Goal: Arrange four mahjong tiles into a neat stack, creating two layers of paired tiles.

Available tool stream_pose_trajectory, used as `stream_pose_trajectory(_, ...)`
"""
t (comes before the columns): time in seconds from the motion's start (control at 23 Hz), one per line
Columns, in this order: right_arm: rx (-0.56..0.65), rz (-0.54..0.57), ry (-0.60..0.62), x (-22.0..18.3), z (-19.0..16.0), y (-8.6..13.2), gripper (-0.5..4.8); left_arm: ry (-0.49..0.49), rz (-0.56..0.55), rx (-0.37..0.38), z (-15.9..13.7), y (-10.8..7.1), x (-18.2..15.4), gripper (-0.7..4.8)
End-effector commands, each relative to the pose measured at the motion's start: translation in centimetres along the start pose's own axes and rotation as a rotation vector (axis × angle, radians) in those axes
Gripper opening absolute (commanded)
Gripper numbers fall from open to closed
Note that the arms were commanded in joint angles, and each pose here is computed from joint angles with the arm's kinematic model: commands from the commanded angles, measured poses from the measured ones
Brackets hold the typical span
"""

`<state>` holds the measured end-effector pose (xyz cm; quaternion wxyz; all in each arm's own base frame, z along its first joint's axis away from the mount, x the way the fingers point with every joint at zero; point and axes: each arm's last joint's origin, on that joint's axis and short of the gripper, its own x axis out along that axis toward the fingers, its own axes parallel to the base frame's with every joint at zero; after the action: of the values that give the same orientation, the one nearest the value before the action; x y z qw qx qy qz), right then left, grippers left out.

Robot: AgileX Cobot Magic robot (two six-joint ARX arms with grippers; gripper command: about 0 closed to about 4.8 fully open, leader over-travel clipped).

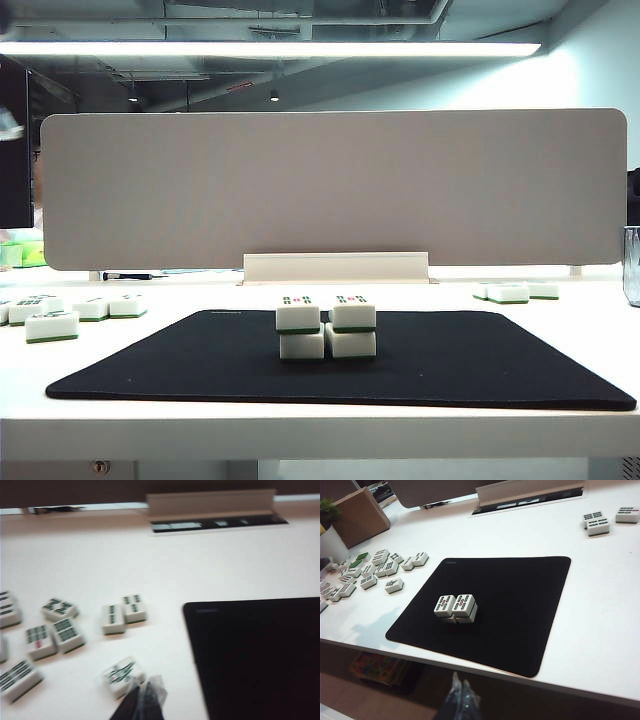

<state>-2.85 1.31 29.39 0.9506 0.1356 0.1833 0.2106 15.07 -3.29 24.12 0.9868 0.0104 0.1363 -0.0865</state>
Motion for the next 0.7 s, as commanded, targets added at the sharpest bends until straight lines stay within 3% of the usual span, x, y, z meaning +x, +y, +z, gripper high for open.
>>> stream_pose_trajectory(0.04, -0.013, 0.006, -0.021, -0.2, 0.0, 0.1, -0.01, -0.061, 0.063, -0.036, -3.0, 1.0, -0.8, -0.06)
stream_pose_trajectory(0.39, -0.014, 0.007, -0.021, -0.2, 0.0, 0.1, -0.01, -0.138, 0.157, -0.094, -7.9, 2.2, -1.6, -0.06)
stream_pose_trajectory(0.7, -0.013, 0.007, -0.021, -0.2, 0.0, 0.1, -0.01, -0.109, 0.219, -0.119, -9.9, 2.8, -2.0, -0.06)
